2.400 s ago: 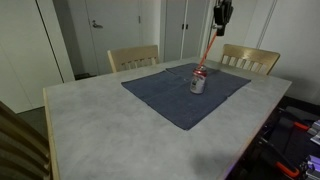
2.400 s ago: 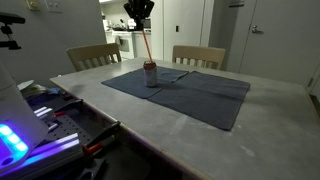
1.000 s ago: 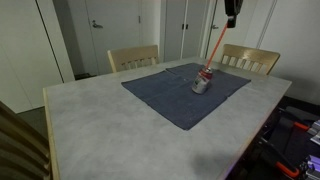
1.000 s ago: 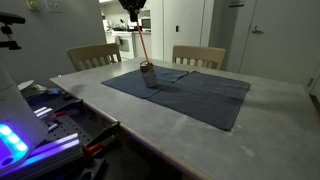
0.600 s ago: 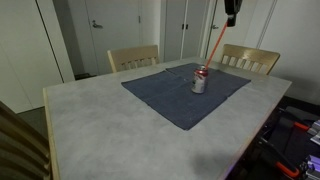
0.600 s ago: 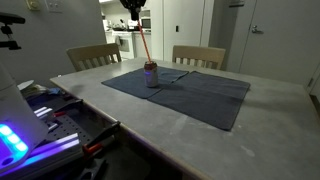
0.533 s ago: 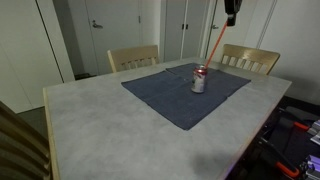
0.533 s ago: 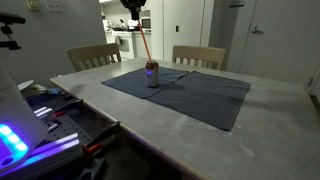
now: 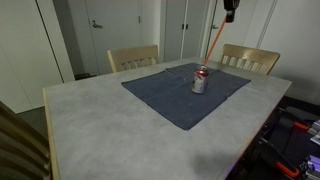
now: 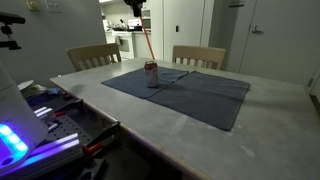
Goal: Take the straw out of the soda can and put it on the table
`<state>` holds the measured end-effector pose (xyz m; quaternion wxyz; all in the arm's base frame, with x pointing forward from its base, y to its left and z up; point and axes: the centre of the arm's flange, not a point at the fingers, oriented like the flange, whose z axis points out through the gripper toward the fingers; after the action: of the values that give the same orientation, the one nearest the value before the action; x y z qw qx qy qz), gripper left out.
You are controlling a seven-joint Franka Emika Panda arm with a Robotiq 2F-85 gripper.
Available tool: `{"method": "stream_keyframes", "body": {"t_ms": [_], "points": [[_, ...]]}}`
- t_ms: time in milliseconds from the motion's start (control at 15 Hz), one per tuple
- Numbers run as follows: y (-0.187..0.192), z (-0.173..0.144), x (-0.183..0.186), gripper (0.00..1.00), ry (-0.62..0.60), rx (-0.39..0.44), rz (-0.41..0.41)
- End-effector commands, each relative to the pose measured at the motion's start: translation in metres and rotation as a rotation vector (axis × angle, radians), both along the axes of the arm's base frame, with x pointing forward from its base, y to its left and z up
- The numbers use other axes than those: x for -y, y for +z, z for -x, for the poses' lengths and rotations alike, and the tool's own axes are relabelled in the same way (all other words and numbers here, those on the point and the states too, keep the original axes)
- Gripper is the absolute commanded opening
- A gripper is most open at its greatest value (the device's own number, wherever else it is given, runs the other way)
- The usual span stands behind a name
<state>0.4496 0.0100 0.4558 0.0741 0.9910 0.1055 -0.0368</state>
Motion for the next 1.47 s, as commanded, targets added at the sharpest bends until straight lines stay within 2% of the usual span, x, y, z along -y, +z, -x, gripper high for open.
{"method": "stream_keyframes", "body": {"t_ms": [0, 733, 1067, 1400], "points": [[0.015, 0.0, -0.01, 0.02, 0.027, 0.012, 0.046], [0.051, -0.031, -0.066, 0.02, 0.241, 0.062, 0.202], [0.042, -0.068, -0.082, 0.02, 0.359, 0.039, 0.219], [0.012, -0.113, -0.1, 0.02, 0.549, -0.011, 0.191]]}}
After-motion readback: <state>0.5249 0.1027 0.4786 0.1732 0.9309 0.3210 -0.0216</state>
